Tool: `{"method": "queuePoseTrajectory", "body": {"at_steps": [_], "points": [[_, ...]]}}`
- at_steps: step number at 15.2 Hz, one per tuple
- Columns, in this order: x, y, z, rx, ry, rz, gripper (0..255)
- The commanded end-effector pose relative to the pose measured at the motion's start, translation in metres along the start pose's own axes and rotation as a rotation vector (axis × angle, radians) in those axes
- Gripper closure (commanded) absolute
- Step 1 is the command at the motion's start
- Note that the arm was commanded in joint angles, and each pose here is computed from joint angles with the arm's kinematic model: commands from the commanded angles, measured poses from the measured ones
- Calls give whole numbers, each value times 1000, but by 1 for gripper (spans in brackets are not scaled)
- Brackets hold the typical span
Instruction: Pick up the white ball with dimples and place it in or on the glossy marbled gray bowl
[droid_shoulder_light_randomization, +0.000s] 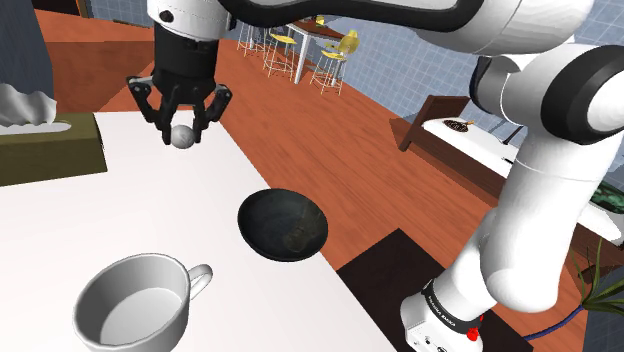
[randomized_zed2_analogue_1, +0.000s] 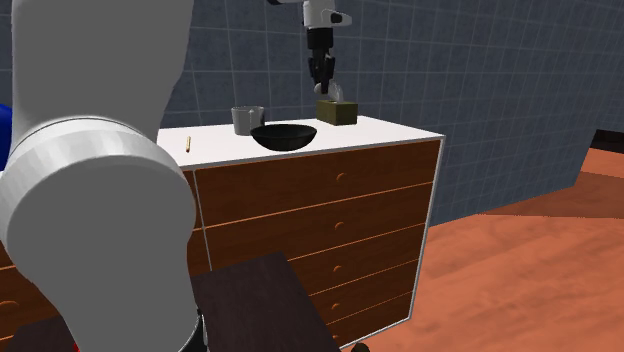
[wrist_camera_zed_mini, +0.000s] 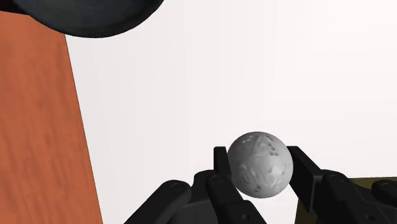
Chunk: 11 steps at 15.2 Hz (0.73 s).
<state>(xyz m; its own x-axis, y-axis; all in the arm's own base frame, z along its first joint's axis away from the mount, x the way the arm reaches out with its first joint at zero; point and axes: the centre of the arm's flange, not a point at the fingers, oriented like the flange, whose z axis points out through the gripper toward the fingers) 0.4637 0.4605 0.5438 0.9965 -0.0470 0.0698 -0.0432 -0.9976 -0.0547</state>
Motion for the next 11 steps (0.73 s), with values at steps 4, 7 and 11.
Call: {"method": "queuePoseTrajectory", "body": {"at_steps": [4, 7, 11], "points": [[-51, 40, -6, 0, 0, 1, 255], [-82, 64, -11, 0, 0, 1, 255], [-123, 97, -16, 0, 0, 1, 255]]}}
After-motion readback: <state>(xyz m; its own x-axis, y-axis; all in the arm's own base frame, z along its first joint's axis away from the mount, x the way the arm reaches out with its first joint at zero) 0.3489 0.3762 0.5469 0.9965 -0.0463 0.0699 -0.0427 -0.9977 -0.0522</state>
